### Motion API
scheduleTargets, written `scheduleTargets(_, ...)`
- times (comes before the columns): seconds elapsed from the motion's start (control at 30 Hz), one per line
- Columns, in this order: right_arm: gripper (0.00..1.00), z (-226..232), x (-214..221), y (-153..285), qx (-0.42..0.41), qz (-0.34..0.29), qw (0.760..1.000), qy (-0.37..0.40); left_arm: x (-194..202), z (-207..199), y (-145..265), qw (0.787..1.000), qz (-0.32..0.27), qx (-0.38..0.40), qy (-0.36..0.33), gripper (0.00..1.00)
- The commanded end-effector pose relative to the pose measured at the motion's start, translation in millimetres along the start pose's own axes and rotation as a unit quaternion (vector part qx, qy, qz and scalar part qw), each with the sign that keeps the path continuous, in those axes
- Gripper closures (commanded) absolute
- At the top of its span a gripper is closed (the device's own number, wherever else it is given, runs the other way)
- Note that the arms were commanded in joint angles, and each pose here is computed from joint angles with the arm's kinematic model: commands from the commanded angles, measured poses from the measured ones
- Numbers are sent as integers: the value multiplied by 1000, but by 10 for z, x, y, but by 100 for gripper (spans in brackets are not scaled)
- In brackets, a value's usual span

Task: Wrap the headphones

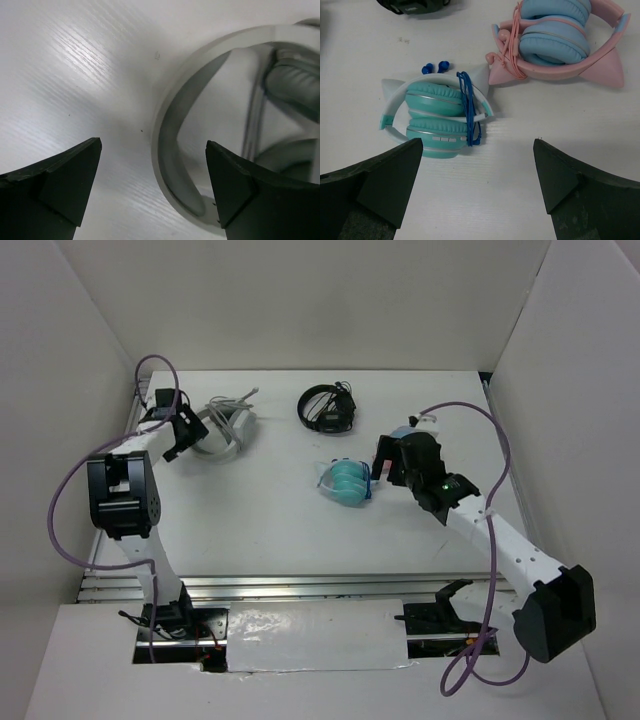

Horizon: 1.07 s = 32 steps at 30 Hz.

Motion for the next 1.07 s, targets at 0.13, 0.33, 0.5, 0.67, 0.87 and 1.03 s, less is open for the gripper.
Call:
scheduleTargets(0.13,0,110,-309,333,-48,-71,996,-22,-498,16,1047,992,-109,50,27,1)
scheduleTargets(0.33,0,29,-325,482,-64,-97,990,-74,23,358,1733,989,-114,54,77,1)
scheduleTargets(0.5,0,-64,-241,575,-54,-107,985,-126,949,503,2191,981,-123,126,84,1)
scheduleTargets(0.67,0,-131,-167,674,-59,-111,982,-141,1463,618,2332,979,-111,149,88,1)
scheduleTargets(0.87,0,-249,-30,692,-37,-104,983,-144,1525,599,2399,988,-101,102,55,1)
scheduleTargets(1.03,0,-285,53,667,-43,-101,985,-131,1539,557,2411,987,-109,101,55,1)
Point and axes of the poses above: each gripper's point midway between its finger pads, its own y axis back along the fingers, its own z axis along the line the jaws close on, x = y × z, the point moved 10 cm from there along y, back along the fingers, and after that the axes turned 7 degrees about -y, right-handed, at the moved point
